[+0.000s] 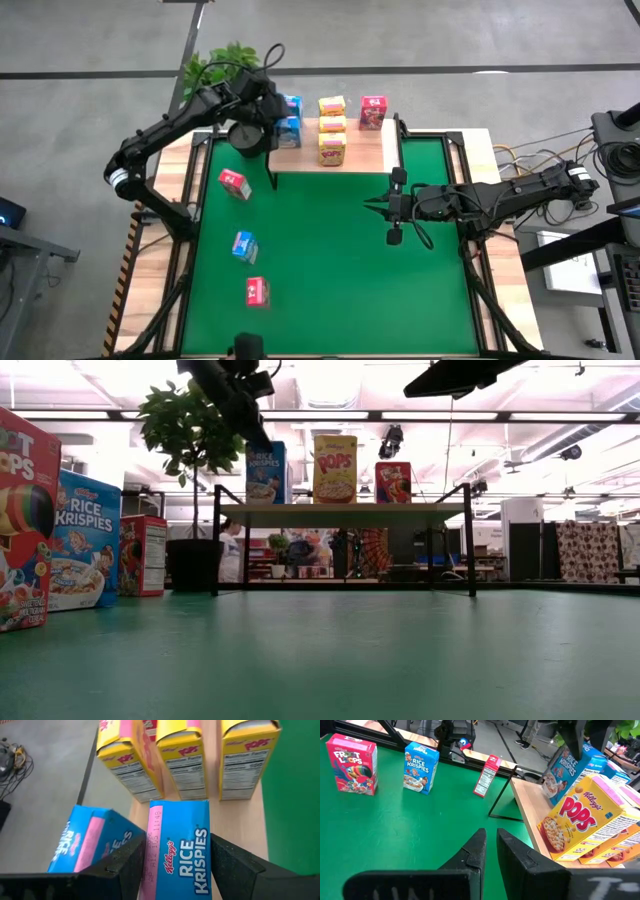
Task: Stack cereal on shelf
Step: Put the right blue cereal box on the shelf
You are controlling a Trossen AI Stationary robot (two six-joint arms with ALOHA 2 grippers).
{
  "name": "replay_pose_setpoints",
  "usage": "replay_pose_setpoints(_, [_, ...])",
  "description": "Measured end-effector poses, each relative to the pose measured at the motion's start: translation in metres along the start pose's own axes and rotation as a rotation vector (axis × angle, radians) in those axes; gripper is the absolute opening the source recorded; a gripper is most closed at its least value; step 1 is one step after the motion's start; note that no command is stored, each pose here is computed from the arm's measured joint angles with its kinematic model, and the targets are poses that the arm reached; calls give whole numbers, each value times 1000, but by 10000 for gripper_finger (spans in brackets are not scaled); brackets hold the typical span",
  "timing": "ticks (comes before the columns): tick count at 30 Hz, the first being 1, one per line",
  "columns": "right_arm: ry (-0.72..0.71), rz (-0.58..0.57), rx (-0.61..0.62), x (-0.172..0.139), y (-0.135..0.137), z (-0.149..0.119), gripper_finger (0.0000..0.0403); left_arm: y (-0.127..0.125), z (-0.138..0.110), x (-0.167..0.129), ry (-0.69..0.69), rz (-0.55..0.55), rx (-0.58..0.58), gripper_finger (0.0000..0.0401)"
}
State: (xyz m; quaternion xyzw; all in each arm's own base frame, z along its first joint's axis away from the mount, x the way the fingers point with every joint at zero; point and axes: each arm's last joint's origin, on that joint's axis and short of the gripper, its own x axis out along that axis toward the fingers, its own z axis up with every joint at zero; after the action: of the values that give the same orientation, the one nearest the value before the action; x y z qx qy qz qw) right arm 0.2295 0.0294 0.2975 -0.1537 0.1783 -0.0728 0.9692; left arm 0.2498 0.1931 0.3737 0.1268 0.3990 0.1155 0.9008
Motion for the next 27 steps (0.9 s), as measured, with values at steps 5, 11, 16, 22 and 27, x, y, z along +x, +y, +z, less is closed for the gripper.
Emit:
replay_pose_setpoints(5, [0, 0, 0, 0, 0, 0, 33, 2, -2, 0, -1, 0, -32, 189])
replay_pose_setpoints(11, [0, 0, 0, 0, 0, 0, 34, 2, -1, 0, -17, -21, -61, 189])
replay_pose_setpoints(16, [0, 0, -1, 0, 0, 0, 34, 2, -1, 0, -18, -20, -70, 189])
replay_pose_setpoints(22, [0, 0, -6, 0, 0, 0, 34, 2, -1, 0, -13, -13, -69, 189])
replay_pose_setpoints(27, [0, 0, -7, 0, 0, 0, 34, 2, -1, 1, -16, -11, -68, 189])
